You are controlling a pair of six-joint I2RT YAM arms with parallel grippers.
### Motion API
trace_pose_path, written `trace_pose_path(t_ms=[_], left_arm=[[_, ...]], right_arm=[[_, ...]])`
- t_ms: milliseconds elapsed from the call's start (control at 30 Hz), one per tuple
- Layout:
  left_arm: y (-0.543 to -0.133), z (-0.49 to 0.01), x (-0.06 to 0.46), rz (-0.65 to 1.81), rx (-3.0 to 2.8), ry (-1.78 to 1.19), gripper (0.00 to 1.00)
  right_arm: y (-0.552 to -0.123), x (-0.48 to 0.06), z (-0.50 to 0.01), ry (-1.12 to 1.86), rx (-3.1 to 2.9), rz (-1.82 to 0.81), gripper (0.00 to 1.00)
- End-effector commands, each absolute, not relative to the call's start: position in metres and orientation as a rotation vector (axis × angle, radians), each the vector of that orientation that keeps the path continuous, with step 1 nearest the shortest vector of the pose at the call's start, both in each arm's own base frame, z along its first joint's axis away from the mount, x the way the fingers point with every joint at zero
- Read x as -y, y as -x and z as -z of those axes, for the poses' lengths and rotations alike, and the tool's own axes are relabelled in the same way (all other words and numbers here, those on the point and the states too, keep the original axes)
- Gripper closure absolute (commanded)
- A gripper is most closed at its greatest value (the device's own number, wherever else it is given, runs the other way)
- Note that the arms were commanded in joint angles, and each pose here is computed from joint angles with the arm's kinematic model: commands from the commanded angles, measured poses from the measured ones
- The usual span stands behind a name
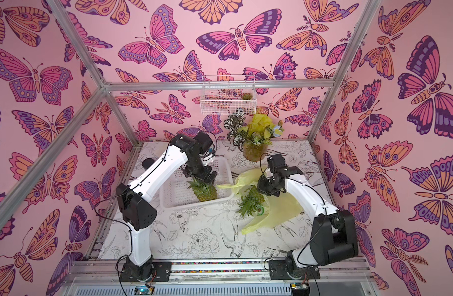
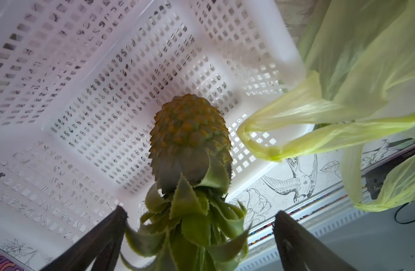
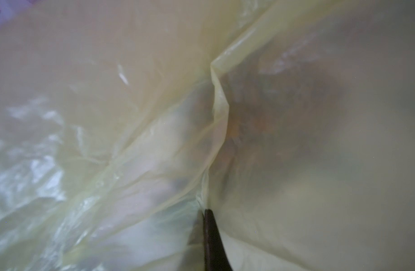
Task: Place the pineapple into a plastic bag & tie a knot
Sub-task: Pick up the pineapple from the basket.
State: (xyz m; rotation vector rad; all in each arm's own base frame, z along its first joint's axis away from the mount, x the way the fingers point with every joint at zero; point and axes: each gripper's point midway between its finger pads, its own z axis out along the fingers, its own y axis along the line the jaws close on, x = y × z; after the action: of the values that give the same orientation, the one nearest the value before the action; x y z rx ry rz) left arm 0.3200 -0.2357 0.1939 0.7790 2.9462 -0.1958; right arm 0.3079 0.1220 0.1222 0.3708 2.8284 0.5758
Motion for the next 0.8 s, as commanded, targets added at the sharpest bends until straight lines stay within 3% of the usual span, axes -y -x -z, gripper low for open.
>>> trace_pose_path(t_ms=[0,300,433,567,767], left_arm=[[-0.295,-0.190,0.212,0.103,-3.041,-0.793,0.00],[-0.261,-0.167,0.192,0.015,-3.159,-0.790,0.02],[-0.268,-0.170,0.196,-0.002,-3.129,-0.810,0.20],[-0.275,-0.178,0.199,-0.014,-3.083,-0.830,0.23],[-0.277,-0.175,0.200,-0.033,-3.075,-0.873,0.61]], right_arm=[[-0.309,-0.122,-0.127,-0.348,-2.833,-0.576,0.99],[-0.310,-0.124,-0.125,-0.352,-2.832,-0.584,0.99],[-0.310,-0.124,-0.125,-0.351,-2.831,-0.589,1.00],[-0.308,-0.123,-0.124,-0.353,-2.833,-0.586,1.00],[-0.305,-0.123,-0.124,-0.358,-2.827,-0.595,1.00]])
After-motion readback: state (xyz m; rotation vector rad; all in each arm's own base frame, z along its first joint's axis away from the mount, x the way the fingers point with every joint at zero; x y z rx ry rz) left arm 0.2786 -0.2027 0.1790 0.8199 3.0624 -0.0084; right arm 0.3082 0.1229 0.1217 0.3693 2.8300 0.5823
